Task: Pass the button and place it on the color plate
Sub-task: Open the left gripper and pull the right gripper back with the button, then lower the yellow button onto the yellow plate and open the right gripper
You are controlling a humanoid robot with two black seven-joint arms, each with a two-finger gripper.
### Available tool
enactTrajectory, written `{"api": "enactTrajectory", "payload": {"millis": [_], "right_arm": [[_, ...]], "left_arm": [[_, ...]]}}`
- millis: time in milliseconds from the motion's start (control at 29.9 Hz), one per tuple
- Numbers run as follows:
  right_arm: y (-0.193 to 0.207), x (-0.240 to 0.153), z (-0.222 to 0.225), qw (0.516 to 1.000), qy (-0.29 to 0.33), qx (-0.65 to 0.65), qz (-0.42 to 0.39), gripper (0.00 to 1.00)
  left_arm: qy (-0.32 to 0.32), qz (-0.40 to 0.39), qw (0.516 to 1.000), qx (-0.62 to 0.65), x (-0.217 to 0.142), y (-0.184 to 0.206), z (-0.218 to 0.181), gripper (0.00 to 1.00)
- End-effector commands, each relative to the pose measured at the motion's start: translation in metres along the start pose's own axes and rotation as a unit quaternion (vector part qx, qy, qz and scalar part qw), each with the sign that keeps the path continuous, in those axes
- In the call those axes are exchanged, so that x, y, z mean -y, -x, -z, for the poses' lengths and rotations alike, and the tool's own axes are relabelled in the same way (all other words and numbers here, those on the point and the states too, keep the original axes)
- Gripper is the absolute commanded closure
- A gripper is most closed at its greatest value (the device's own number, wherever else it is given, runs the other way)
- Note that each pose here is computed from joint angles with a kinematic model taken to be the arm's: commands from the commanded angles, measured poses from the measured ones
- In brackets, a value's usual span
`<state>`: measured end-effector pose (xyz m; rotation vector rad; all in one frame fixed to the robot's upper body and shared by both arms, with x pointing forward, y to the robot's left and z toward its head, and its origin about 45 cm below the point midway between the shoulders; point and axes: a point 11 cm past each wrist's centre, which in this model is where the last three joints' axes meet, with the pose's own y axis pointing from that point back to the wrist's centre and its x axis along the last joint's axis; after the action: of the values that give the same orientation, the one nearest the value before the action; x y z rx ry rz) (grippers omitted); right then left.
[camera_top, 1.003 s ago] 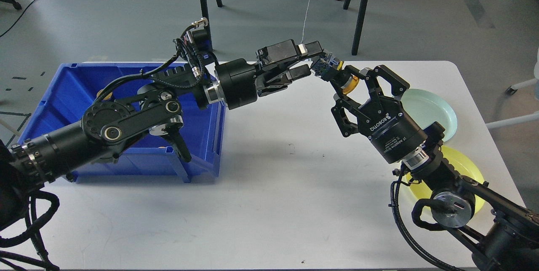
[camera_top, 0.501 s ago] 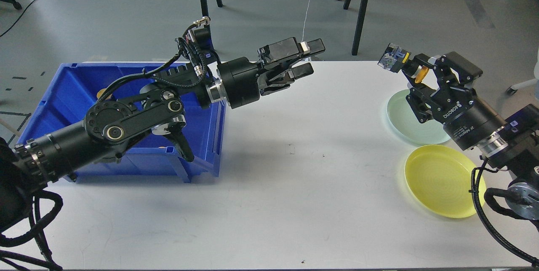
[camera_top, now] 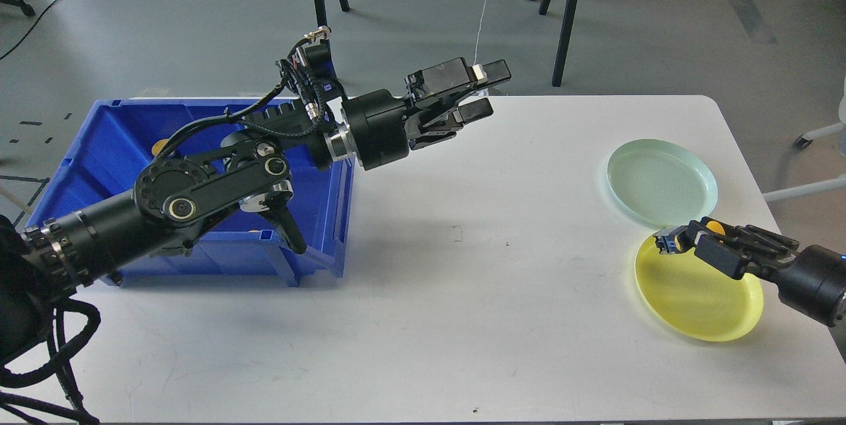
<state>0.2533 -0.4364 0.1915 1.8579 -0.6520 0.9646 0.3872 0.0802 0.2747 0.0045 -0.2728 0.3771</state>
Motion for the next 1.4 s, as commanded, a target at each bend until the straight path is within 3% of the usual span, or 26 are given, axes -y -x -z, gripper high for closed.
{"api": "enactTrajectory", "payload": {"millis": [0, 368, 568, 1103, 1371], "right_arm": [[0.004, -0.011, -0.018, 0.998, 0.024, -0.051, 0.036, 0.98], [0.029, 0.004, -0.022, 0.999, 0.029, -0.027, 0.029, 0.96], [0.038, 0.018, -0.012, 1.0, 0.014, -0.011, 0.014, 0.77], [0.051, 0.024, -0.006, 1.0, 0.009, 0.007, 0.01, 0.6], [0.053, 0.023, -0.006, 1.0, 0.009, 0.004, 0.004, 0.42]], "left_arm": [[0.0, 0.0, 1.0, 0.0, 0.0, 0.0, 0.0, 0.06], [0.005, -0.009, 1.0, -0.01, -0.003, -0.001, 0.002, 0.06], [0.005, -0.009, 1.0, -0.01, -0.003, -0.001, 0.002, 0.06], [0.005, -0.008, 1.0, -0.01, -0.003, 0.0, 0.002, 0.06], [0.005, -0.009, 1.0, -0.01, -0.003, -0.001, 0.002, 0.06]]}}
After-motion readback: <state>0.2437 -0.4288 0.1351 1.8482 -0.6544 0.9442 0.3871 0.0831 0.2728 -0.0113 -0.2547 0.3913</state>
